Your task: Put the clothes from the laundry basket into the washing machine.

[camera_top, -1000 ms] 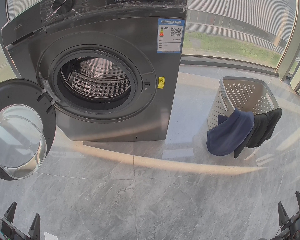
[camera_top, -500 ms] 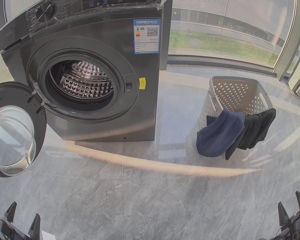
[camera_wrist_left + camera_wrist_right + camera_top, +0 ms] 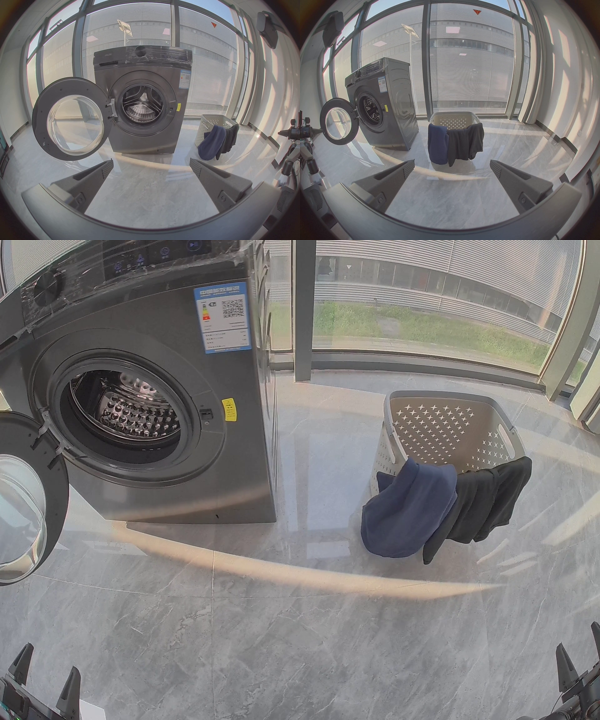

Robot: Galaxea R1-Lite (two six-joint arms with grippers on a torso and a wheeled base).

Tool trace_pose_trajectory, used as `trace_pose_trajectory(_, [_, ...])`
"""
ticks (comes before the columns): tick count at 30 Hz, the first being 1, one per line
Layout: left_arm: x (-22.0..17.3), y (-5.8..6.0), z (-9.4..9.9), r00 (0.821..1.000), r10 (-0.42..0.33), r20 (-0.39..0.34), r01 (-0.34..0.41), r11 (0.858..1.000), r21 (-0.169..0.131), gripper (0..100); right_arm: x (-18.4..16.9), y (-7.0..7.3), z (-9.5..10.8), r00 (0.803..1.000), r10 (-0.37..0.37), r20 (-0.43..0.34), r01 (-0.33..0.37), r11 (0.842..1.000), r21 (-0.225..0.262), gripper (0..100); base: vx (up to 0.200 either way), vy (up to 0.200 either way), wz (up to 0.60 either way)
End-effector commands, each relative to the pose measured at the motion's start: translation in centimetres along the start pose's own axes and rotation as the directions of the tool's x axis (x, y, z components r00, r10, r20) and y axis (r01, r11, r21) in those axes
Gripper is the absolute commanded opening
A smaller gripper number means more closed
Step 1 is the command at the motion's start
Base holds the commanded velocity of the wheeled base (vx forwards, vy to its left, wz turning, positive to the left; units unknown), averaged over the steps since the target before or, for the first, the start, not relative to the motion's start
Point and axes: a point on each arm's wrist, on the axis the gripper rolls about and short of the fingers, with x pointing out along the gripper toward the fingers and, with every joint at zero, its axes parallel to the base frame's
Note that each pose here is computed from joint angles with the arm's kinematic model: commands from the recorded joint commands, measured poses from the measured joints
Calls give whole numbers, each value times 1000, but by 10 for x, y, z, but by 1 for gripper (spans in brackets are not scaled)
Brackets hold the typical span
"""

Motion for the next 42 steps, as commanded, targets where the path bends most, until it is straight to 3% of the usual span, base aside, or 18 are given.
trace_pose_trajectory(1, [0,0,-4,1000,-1,-3,1,1000,0,100,0,0,-4,1000,-1,-4,1,1000,0,100,0,-200,0])
trace_pose_trajectory(10, [0,0,-4,1000,1,-3,-1,1000,-3,100,0,0,-4,1000,-1,-4,1,1000,-2,100,0,-200,0])
trace_pose_trajectory(17, [0,0,-4,1000,4,-3,-4,1000,-6,100,0,0,-4,1000,1,-4,-1,1000,0,100,0,0,0])
trace_pose_trajectory(28, [0,0,-5,1000,4,-5,-4,1000,-6,100,0,0,-4,1000,-2,-4,2,1000,1,100,200,0,0])
trace_pose_trajectory(37, [0,0,-4,1000,4,-3,-4,1000,-6,100,0,0,-4,1000,-1,-4,1,1000,0,100,0,0,0])
trace_pose_trajectory(42, [0,0,-4,1000,4,-3,-4,1000,-8,100,0,0,-4,1000,-2,-4,2,1000,1,100,0,-200,0])
